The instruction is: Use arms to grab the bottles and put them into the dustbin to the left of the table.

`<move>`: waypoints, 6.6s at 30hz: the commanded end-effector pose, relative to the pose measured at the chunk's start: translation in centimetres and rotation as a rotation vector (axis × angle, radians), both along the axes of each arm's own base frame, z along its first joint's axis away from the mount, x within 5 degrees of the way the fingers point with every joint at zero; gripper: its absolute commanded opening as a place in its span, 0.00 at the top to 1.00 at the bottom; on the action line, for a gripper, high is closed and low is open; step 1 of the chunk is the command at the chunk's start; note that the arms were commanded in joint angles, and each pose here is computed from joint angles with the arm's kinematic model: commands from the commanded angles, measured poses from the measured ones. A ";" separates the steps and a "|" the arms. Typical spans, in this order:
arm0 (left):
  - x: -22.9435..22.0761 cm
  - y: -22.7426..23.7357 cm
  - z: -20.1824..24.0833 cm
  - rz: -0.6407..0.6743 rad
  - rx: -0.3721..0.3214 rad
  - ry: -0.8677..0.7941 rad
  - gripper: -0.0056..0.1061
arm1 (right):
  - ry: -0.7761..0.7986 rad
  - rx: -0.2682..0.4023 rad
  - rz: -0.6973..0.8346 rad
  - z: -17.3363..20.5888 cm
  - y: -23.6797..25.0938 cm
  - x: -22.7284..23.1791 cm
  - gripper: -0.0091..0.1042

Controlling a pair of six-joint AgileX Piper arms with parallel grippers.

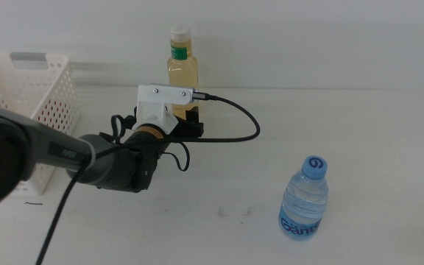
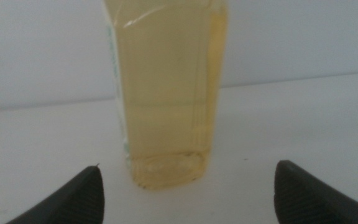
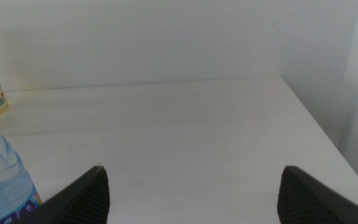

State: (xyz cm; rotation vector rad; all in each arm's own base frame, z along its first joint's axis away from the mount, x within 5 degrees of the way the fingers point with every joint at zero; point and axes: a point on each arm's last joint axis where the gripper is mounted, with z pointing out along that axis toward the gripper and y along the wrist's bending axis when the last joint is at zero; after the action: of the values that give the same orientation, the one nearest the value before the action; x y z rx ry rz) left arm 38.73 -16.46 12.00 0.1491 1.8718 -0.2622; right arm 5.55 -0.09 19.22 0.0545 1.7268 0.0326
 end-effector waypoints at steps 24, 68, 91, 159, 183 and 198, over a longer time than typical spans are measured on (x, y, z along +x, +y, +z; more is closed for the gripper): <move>5.0 -1.0 -1.6 0.044 -0.006 -0.160 0.11 | -0.008 -0.012 0.002 0.0 0.0 0.0 0.12; 12.0 -1.3 -3.7 0.086 -0.013 -0.165 0.28 | -0.008 -0.012 0.002 0.0 0.0 0.0 0.12; -4.3 4.8 7.8 0.045 0.148 0.098 0.97 | -0.008 -0.012 0.002 0.0 0.0 0.0 0.12; 2.9 26.4 14.6 0.086 0.338 1.004 0.93 | -0.008 -0.012 0.002 0.0 0.0 0.0 0.12; -0.3 21.0 24.4 -0.014 0.263 0.719 0.11 | -0.008 -0.012 0.002 0.0 0.0 0.0 0.12; -23.6 5.6 38.7 -0.697 0.208 0.143 0.11 | -0.008 -0.012 0.002 0.0 0.0 0.0 0.12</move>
State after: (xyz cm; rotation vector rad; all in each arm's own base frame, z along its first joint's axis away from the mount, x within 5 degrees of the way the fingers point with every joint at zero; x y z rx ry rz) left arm 16.23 -10.61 51.06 0.9302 1.9288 -0.5351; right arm 5.55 -0.09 19.22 0.0545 1.7268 0.0326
